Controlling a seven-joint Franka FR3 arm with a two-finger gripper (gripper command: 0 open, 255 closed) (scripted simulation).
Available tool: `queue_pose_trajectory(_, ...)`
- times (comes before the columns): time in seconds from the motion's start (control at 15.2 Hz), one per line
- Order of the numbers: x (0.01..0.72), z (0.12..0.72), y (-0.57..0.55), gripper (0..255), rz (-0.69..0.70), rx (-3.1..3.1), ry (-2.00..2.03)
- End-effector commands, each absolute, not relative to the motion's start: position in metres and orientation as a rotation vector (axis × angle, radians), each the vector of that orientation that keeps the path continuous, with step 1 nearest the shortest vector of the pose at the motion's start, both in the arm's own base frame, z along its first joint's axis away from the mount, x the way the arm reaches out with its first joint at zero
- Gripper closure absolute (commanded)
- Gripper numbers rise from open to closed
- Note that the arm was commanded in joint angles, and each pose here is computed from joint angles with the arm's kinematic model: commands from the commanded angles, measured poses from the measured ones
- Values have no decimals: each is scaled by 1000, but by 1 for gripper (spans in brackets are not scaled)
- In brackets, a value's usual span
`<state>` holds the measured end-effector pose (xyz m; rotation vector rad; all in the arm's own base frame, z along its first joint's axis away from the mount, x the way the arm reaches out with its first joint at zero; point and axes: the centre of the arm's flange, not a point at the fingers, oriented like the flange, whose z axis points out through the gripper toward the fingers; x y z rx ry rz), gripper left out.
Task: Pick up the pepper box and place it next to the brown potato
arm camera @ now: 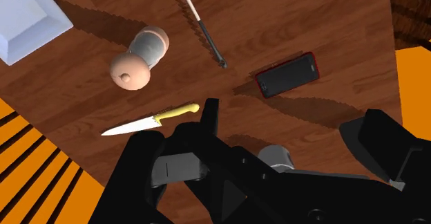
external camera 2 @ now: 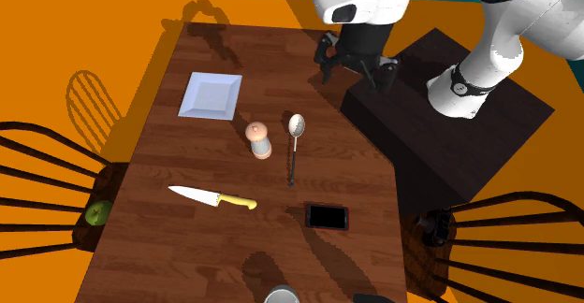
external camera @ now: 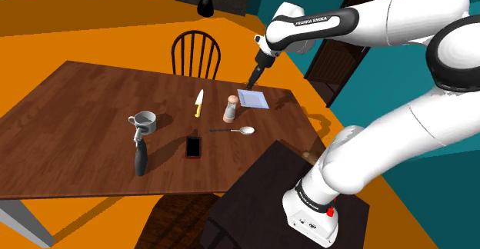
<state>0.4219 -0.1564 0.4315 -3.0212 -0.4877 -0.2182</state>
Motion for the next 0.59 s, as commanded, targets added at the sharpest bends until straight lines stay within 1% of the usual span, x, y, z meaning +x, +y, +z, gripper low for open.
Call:
queue_pose_trajectory(0.0,437,413,-169,0,-212,-3023,-516)
queue_pose_trajectory(0.53,486,339,-226,0,-183,-3024,-621)
